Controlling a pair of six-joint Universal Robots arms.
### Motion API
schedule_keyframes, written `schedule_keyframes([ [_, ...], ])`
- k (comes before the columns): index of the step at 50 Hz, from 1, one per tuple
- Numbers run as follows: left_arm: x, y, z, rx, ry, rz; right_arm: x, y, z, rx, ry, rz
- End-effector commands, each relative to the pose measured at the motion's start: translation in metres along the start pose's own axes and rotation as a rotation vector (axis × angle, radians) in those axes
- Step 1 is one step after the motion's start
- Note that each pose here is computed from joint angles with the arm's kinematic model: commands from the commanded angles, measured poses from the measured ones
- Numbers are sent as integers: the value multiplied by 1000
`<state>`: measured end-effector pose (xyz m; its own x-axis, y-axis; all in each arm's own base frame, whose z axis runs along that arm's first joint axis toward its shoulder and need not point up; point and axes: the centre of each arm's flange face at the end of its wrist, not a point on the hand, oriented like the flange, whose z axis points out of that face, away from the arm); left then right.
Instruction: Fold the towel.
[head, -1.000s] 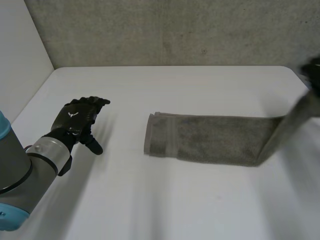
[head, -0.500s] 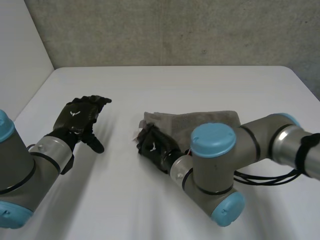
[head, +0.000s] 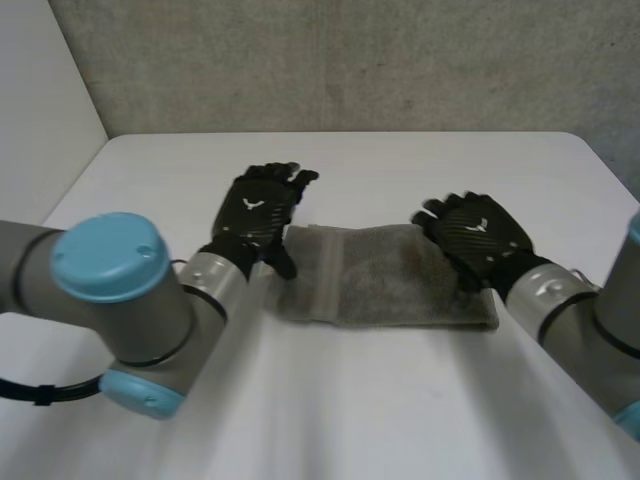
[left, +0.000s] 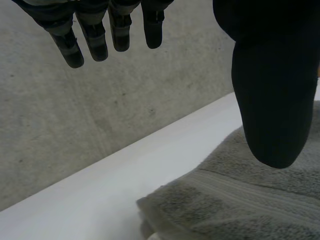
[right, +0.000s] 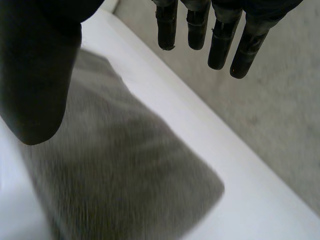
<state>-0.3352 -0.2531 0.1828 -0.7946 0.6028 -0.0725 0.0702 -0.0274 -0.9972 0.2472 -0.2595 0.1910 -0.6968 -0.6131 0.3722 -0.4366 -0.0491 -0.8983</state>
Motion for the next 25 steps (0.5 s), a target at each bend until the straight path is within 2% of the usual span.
schedule_keyframes([
  [1, 15, 23, 14, -50, -4, 5, 19, 33, -1, -94, 31, 63],
  [5, 14, 41, 19, -112, -27, 10, 24, 59, 7, -160, 31, 135],
  [14, 15, 51, 16, -150, -33, 13, 25, 80, 17, -195, -7, 181],
  [20, 21, 43, 12, -138, -19, 14, 31, 78, 22, -183, 20, 170],
  [25, 18, 18, 5, -103, -38, 16, 40, 69, 25, -163, 55, 131],
])
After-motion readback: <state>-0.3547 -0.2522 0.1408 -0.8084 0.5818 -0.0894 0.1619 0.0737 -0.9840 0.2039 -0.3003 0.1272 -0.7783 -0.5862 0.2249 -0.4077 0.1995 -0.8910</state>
